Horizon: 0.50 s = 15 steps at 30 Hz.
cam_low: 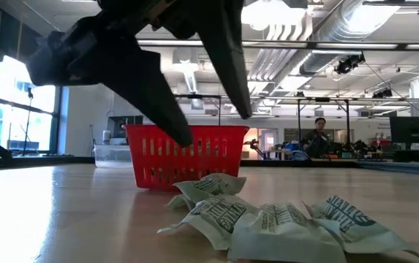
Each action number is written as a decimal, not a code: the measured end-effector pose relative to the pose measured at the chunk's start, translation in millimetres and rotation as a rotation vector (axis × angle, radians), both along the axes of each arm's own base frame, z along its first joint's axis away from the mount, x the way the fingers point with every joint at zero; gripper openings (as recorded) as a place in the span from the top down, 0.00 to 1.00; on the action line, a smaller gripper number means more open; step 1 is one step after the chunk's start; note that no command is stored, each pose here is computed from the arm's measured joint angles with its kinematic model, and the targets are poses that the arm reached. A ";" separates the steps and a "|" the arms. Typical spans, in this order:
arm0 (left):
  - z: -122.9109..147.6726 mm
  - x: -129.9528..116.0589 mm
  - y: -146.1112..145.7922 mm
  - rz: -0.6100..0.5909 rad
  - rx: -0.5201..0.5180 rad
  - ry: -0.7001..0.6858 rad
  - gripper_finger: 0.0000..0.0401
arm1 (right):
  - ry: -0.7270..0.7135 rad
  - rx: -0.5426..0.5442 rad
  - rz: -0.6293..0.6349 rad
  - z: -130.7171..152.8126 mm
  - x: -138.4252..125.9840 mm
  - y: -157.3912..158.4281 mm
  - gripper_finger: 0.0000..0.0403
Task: Pick and place Stevia / Truvia into bins
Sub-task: Put the white stevia packet into the red basket
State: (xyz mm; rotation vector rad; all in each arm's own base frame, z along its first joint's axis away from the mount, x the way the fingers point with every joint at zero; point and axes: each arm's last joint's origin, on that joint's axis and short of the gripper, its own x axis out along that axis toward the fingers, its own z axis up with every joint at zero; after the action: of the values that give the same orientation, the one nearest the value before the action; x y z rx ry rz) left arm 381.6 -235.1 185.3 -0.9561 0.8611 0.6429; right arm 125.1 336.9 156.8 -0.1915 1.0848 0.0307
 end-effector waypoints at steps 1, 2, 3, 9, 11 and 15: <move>-1.7 3.8 -0.3 0.007 -0.005 -0.004 0.45 | 0.001 0.001 0.004 0.0 -1.4 0.6 0.42; -3.5 6.7 -1.5 0.014 -0.017 -0.007 0.47 | 0.000 0.002 0.006 0.0 -2.5 1.0 0.42; -6.8 7.4 -1.7 0.019 -0.021 0.004 0.49 | 0.000 0.001 0.009 0.0 -3.4 1.3 0.42; -21.8 7.5 -1.8 0.025 -0.001 0.053 0.58 | 0.000 -0.001 0.020 -0.3 -7.8 2.7 0.42; -23.4 6.9 0.9 0.030 0.008 0.069 0.62 | 0.000 -0.002 0.018 -0.3 -8.8 2.7 0.42; -25.6 6.5 8.8 0.042 0.037 0.106 0.73 | -0.005 -0.002 0.004 -0.4 -8.8 2.0 0.42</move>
State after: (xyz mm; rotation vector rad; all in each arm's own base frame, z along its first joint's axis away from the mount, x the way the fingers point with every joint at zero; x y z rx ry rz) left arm 388.1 -226.3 159.7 -0.9145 0.9219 0.7491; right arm 116.3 339.0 156.4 -0.1957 1.0791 0.0325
